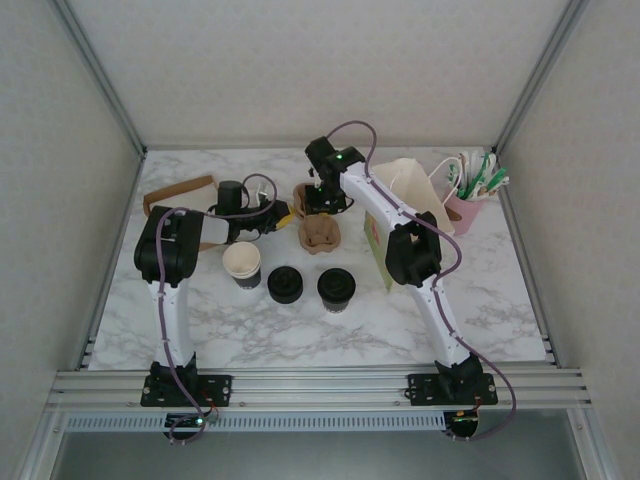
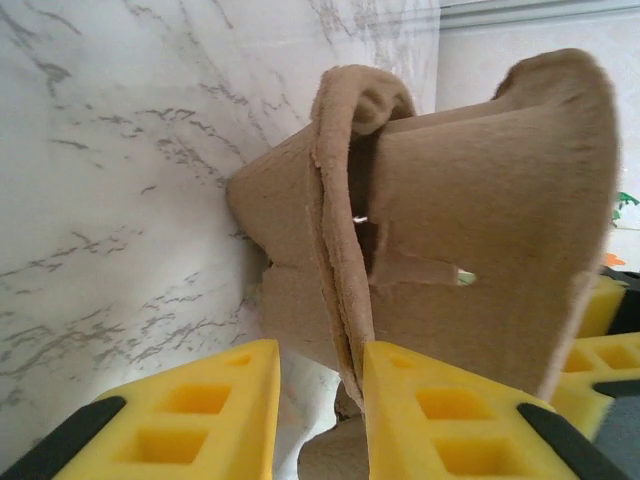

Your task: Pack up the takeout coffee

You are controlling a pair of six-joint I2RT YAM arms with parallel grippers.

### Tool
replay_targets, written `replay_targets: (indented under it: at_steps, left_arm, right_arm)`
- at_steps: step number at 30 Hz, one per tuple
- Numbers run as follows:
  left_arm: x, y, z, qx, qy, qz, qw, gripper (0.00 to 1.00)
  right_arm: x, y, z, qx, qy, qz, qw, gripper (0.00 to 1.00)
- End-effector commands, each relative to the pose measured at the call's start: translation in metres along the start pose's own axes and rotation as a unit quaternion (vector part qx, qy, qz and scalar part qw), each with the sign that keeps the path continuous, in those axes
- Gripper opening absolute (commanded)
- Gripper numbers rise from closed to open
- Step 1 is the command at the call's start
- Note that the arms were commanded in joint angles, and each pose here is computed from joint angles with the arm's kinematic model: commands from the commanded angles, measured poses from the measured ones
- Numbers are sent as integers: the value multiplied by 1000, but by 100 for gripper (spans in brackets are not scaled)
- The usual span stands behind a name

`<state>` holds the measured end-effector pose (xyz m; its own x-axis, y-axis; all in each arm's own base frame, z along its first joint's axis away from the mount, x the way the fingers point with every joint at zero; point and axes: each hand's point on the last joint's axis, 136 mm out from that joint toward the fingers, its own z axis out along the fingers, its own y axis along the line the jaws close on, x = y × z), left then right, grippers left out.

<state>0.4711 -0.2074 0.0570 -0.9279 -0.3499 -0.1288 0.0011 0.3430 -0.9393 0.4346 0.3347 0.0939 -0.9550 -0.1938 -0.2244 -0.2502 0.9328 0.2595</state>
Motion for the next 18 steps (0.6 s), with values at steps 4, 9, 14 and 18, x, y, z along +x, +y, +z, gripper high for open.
replay_targets:
  at_steps: [4,9,14,18]
  left_arm:
    - [-1,-1,2,-2,2,8,1000,28]
    - [-4,-13,-1,5,-2,18,1000,28]
    - [-4,-20,-3,9,-3,24,1000,29]
    - [-1,-23,-2,12,-1,27,1000,33]
  right_arm:
    - [-4,6,-25,-3,-21,-4,1000,26]
    - [-1,-5,-19,25,-13,-4,1000,26]
    - [1,-9,-14,37,-7,-7,999,26]
    - [2,-6,-14,36,-5,-10,999,26]
